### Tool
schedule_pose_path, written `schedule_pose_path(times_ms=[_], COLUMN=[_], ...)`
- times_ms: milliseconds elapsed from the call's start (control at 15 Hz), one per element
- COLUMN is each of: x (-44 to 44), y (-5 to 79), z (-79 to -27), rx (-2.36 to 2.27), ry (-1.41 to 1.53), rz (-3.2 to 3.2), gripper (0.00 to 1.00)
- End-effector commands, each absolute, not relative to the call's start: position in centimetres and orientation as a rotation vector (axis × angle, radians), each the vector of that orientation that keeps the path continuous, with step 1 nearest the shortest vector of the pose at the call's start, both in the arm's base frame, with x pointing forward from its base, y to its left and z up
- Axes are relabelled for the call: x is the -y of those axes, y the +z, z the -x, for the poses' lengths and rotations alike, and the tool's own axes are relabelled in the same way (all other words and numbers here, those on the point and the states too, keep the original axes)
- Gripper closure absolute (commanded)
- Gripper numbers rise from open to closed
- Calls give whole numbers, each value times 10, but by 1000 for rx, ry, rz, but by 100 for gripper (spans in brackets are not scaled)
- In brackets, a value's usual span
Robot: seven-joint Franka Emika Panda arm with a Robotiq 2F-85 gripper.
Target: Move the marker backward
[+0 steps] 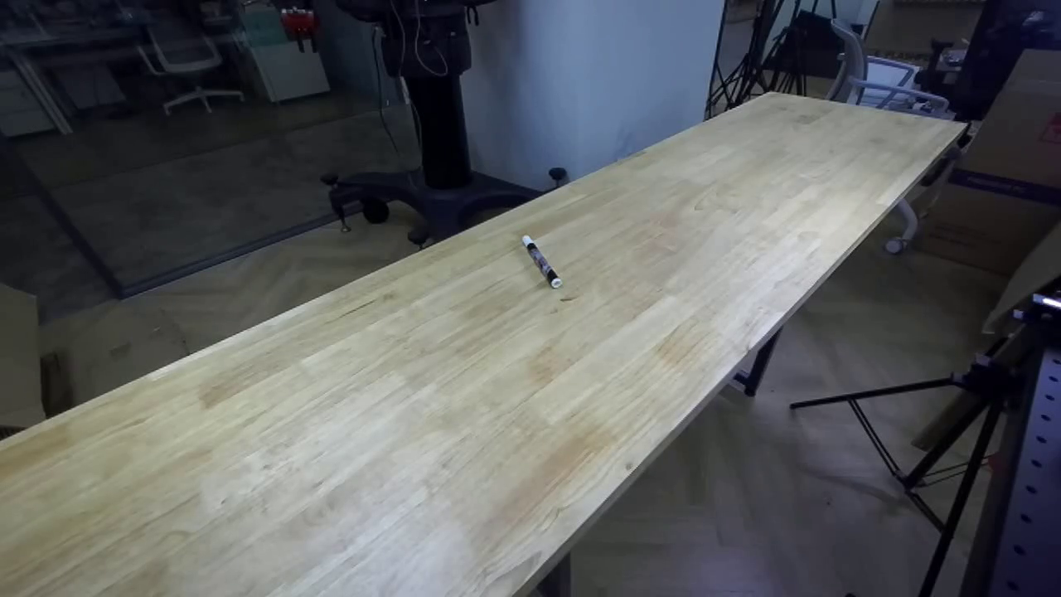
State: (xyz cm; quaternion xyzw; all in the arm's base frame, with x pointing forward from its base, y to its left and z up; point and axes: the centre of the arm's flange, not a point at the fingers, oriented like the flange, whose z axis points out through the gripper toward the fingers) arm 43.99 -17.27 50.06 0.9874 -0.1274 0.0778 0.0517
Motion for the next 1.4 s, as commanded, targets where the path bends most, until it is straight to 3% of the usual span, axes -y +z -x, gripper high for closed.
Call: schedule_pose_path(times_ms=[0, 200, 267, 800, 1333], x=[158, 129, 134, 114, 76], y=[437, 391, 419, 362, 249], z=[-478, -487, -467, -487, -522], rx=[249, 82, 181, 85, 78], ry=[190, 107, 162, 126, 226], rz=[-3140, -3260, -3207, -3182, -3049], gripper=[0, 0, 0, 0, 0])
